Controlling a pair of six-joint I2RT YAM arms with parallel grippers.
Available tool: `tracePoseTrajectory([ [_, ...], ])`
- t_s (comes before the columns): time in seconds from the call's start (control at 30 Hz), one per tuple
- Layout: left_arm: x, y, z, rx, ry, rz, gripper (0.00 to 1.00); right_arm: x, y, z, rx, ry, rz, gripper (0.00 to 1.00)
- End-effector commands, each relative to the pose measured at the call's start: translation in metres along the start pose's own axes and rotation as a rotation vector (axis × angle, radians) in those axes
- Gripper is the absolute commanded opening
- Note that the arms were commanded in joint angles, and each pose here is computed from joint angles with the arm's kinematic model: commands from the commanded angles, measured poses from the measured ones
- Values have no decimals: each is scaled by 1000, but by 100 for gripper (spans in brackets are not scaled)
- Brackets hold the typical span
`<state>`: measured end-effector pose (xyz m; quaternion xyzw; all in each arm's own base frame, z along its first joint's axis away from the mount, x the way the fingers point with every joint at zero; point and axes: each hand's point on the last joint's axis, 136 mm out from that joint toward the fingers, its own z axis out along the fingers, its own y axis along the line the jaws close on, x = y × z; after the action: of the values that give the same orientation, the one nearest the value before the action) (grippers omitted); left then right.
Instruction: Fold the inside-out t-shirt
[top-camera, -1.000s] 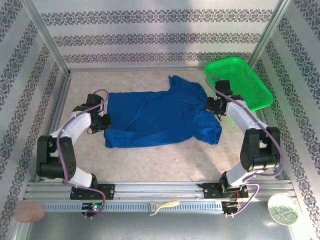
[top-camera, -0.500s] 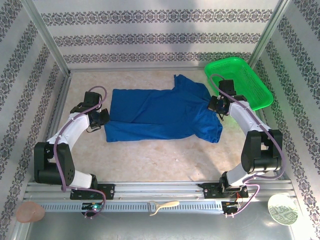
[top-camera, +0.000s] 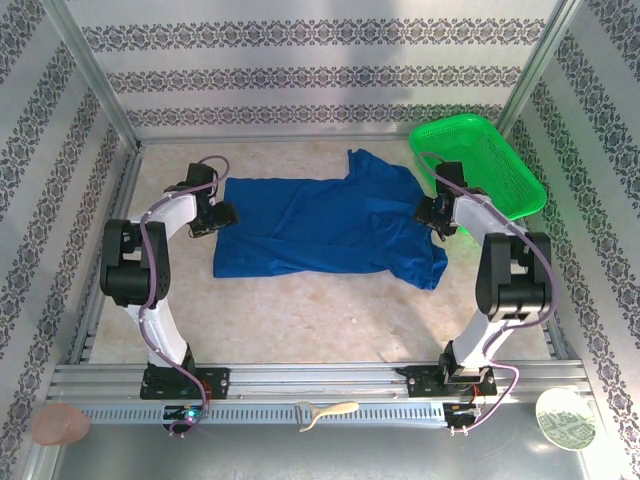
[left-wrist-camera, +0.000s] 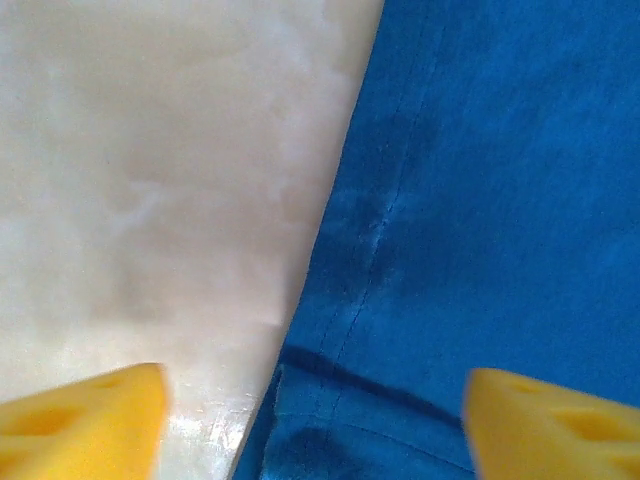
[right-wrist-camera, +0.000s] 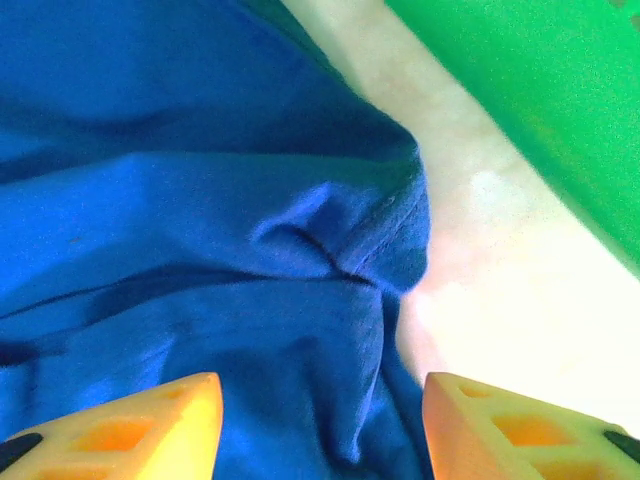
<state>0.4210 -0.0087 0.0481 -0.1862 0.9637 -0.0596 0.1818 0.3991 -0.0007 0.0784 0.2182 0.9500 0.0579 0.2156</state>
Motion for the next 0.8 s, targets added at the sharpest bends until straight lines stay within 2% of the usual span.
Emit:
tracePoseTrajectory([
  [0.0, -5, -1, -36, 25, -30, 2, 94, 15, 1, -46, -52, -37, -1, 56],
  [0.03, 3, -1, -43, 38, -24, -14, 100, 25, -2, -52, -60, -31, 1, 57],
  [0.2, 68, -2, -65, 150, 59, -98, 100, 84, -29, -58, -36, 35, 27, 57],
  [0.33, 116, 6, -76, 201, 80, -143, 100, 115, -38, -55, -35, 77, 47, 59],
  [0.5, 136, 7, -70, 237, 88, -182, 98, 137, -44, -41, -13, 120, 44, 60],
  [0.77, 148, -7, -48, 262, 141, -192, 81, 153, -42, -18, 12, 196, 1, 56],
])
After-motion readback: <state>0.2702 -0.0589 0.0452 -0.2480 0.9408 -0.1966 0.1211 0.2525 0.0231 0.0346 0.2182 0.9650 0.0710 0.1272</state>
